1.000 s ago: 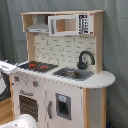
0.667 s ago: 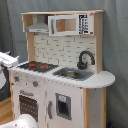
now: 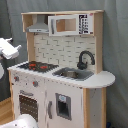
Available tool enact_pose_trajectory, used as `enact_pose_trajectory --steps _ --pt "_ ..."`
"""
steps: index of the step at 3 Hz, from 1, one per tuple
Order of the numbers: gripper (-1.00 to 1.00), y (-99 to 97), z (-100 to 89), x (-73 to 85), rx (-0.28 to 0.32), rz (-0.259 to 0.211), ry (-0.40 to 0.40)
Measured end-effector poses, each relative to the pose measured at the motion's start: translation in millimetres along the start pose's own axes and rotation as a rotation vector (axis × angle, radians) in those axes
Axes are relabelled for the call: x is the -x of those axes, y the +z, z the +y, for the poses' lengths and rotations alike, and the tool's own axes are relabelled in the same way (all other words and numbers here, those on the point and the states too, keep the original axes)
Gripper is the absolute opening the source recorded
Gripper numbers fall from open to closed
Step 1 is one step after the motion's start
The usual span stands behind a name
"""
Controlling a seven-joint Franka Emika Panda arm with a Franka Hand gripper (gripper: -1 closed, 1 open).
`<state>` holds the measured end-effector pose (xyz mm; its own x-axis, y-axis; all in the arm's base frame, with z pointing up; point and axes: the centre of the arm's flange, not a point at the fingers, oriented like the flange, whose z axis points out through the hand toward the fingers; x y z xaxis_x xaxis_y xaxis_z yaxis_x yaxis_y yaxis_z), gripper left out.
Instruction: Play with the kitchen
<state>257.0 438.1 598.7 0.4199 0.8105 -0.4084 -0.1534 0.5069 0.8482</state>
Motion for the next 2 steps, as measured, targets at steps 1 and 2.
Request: enact_pose_trajectory --steps 1,2 --pt "1.00 5.3 27.3 31.4 -0.006 -0.086 0.101" --pt "1.00 9.5 49.7 64.0 -0.018 -0.178 0.204"
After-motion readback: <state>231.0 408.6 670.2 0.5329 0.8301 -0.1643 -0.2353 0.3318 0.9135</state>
